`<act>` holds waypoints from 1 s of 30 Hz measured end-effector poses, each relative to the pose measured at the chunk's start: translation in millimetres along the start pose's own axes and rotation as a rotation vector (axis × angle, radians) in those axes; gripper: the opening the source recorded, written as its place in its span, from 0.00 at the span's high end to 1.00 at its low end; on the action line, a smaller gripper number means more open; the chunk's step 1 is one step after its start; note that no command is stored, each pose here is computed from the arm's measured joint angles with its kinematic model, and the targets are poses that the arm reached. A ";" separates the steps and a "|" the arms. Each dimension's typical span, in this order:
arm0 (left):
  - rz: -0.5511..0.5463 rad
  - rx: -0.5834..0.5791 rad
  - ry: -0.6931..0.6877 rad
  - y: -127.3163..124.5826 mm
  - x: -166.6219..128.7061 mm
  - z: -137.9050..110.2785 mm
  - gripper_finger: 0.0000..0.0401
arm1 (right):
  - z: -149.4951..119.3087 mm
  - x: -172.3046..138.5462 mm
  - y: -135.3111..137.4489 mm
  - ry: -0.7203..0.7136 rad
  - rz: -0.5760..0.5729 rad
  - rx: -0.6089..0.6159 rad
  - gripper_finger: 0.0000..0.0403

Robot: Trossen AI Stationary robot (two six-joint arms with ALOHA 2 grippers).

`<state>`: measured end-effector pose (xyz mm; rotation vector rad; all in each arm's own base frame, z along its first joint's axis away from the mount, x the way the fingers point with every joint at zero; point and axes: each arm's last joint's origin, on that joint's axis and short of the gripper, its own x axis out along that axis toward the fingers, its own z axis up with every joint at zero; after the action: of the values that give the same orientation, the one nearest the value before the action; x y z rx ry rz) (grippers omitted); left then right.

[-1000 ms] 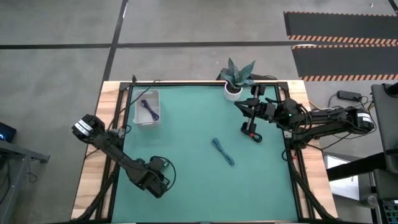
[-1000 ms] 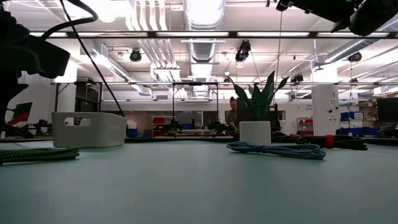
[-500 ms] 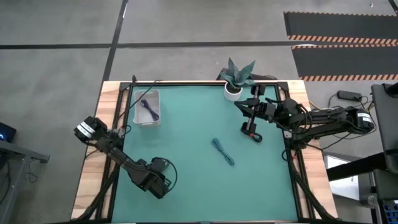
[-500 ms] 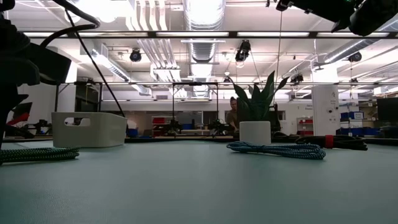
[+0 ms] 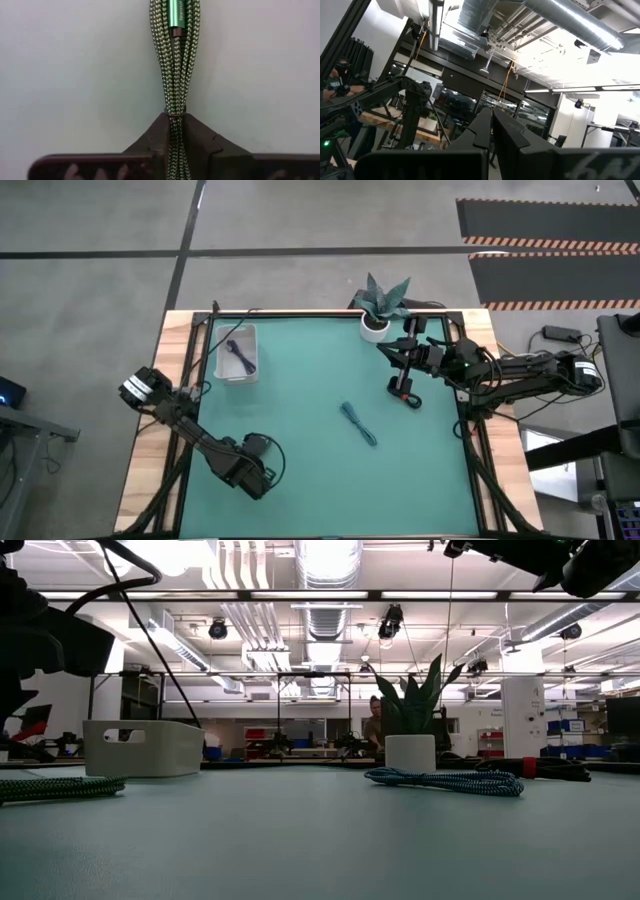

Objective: Pick and place USB-C Cables
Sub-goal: Put the green usb cable into the gray bin

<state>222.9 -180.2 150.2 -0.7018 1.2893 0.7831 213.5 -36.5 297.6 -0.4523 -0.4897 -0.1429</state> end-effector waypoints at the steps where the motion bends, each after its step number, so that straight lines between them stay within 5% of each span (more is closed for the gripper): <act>1: -0.001 0.000 0.000 0.1 -0.4 0.1 0.96 | 0.0 0.0 0.0 0.000 0.000 0.000 0.98; 13: -0.057 -0.061 0.001 8.7 -28.1 16.4 0.97 | 0.0 0.0 0.0 0.000 0.000 0.001 0.98; 19: -0.096 -0.204 -0.003 17.9 -45.1 38.5 0.97 | 0.0 0.0 -0.1 0.001 -0.003 0.000 0.98; 30: -0.250 -0.300 -0.140 42.8 -87.6 85.7 0.96 | -0.1 0.0 -0.2 0.003 -0.008 0.000 0.98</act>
<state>226.2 -95.7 248.7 -1.0093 0.9442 0.8120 213.5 -36.8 297.7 -0.4501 -0.4885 -0.1512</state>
